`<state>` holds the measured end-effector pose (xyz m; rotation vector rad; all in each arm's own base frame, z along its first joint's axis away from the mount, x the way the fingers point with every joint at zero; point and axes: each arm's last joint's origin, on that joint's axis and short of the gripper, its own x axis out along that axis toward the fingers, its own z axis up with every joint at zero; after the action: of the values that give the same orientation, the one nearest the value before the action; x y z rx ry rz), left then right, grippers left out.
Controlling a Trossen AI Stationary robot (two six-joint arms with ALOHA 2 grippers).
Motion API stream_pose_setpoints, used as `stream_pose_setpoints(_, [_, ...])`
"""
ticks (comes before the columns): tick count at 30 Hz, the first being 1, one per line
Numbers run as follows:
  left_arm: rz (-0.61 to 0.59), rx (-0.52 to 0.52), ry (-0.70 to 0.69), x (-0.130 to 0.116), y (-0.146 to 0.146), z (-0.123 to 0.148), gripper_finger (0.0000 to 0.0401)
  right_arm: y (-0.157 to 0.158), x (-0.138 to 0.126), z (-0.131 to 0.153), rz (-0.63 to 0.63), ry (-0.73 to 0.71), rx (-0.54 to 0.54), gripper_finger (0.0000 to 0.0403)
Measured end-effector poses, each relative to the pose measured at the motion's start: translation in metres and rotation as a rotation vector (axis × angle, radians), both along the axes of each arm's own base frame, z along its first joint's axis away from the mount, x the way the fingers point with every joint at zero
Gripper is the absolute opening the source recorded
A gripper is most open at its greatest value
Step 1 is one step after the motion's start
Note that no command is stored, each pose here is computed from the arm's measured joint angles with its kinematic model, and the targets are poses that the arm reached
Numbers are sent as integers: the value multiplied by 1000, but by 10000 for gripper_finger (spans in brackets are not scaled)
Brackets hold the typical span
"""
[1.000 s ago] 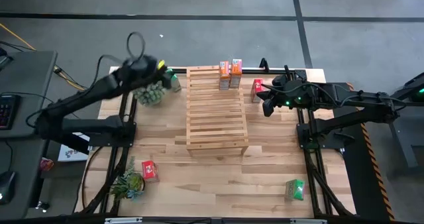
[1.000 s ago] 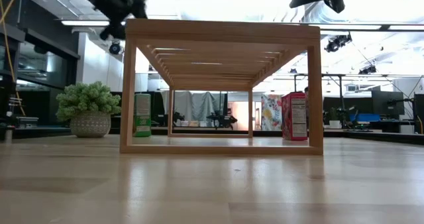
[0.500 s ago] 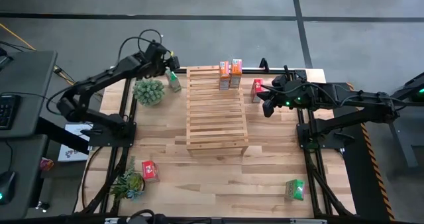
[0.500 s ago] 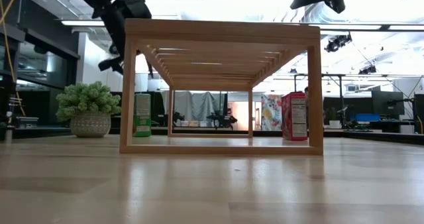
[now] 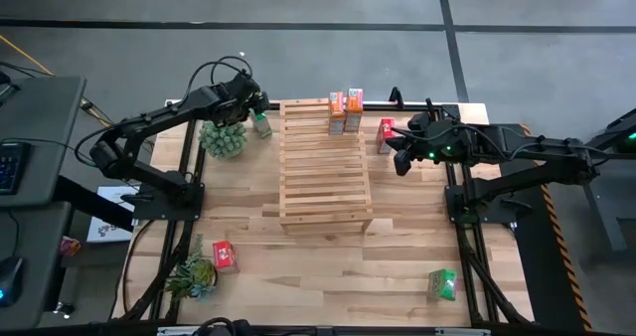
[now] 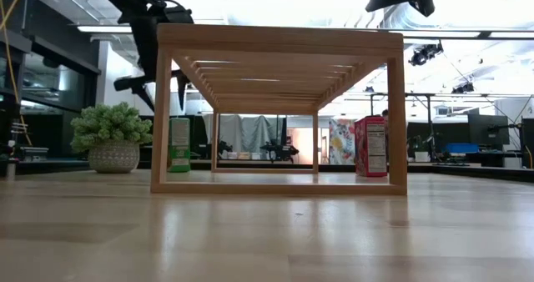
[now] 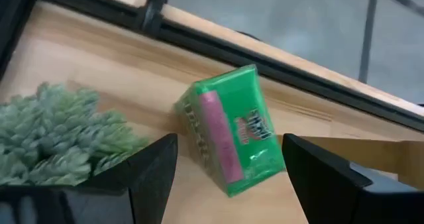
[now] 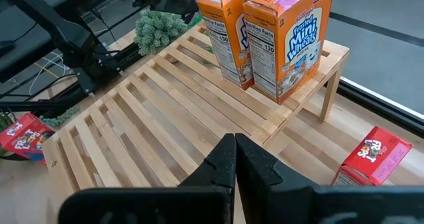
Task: Stack cereal on shelf
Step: Put the top green cereal box on the shelf
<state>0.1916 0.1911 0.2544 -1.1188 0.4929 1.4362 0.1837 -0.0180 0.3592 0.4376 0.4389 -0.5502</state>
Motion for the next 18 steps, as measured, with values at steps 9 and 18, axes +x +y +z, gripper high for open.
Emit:
stream_pose_setpoints(9, [36, 1, -38, 6, 6, -6, 262, -1, 7, -4, -35, 28, -19, 1])
stream_pose_setpoints(18, [89, -54, -57, 14, 12, -22, 262, -1, 20, -14, -32, 68, 14, 1])
